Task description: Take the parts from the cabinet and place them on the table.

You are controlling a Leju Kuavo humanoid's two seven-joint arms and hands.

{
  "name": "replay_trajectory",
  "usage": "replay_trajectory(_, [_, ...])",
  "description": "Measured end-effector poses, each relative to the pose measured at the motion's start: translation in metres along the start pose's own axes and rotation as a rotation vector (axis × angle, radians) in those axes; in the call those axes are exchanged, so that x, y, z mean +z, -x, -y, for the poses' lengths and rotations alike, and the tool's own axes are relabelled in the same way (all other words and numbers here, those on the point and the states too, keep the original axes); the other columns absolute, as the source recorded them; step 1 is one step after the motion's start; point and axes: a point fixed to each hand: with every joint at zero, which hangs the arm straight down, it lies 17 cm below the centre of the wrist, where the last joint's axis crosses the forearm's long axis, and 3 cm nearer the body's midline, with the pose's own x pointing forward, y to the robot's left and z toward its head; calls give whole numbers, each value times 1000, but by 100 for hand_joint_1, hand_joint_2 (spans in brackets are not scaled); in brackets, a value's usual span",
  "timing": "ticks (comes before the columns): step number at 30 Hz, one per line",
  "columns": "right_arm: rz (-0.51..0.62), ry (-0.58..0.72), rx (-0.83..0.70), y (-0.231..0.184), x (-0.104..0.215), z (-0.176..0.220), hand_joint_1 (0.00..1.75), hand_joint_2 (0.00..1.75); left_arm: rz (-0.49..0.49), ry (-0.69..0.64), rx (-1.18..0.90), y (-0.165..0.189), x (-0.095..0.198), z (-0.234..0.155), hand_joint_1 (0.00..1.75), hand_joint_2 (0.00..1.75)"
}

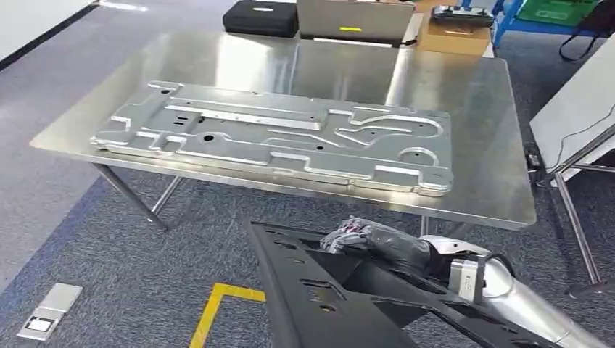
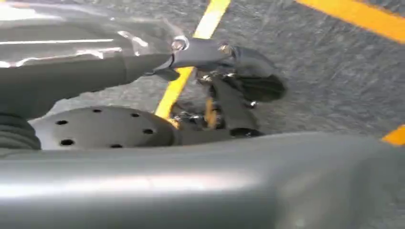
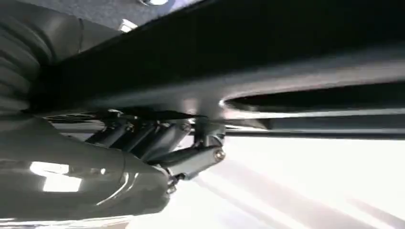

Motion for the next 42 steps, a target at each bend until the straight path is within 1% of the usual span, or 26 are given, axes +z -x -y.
replay_trajectory(9, [-1,6,1,0,2,0,175,175,-2,0,-2,2,0,0,0,175])
replay_trajectory(20, [9,9,6,-3,1,0,175,175,7,3,-5,-4,-1,3,0,175])
replay_trajectory(30, [14,10,3,-3,-1,-2,175,175,-7,-4,-5,4,1,-2,0,175])
replay_trajectory(33, [18,11,11,-4,-2,0,175,175,0,-3,-6,1,0,-1,0,175])
replay_trajectory(42, [34,39,28,-7,-2,4,175,175,1,-4,-7,0,0,-1,0,175])
